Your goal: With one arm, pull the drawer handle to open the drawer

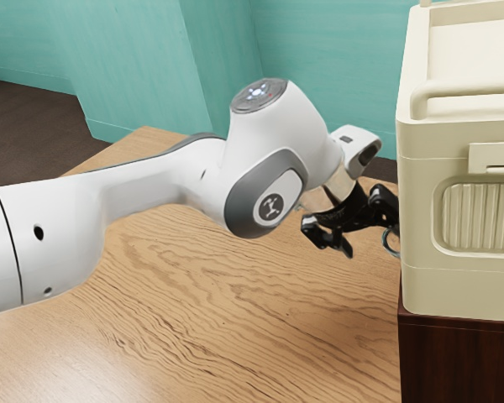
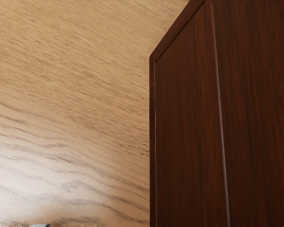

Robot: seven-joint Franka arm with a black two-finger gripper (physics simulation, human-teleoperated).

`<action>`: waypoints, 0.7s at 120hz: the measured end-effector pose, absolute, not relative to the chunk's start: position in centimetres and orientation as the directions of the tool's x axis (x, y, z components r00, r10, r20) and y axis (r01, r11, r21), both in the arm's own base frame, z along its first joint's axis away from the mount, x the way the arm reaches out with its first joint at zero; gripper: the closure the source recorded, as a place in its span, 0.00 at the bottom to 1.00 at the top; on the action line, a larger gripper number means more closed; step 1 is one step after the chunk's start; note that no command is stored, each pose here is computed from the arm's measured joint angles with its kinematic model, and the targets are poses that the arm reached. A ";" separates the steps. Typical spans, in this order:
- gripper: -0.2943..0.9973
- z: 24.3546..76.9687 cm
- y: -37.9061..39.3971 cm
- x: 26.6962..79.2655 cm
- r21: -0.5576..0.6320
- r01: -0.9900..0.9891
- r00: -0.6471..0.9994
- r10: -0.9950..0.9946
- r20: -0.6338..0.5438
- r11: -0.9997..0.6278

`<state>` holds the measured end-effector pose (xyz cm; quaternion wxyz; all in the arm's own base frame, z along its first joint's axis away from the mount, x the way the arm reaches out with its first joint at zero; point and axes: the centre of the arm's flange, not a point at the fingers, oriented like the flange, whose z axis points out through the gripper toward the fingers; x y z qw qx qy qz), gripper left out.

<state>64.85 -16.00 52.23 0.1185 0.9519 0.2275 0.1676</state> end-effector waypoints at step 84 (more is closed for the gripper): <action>0.51 52.4 -15.5 62.7 0.345 0.466 0.806 0.552 0.213 -0.815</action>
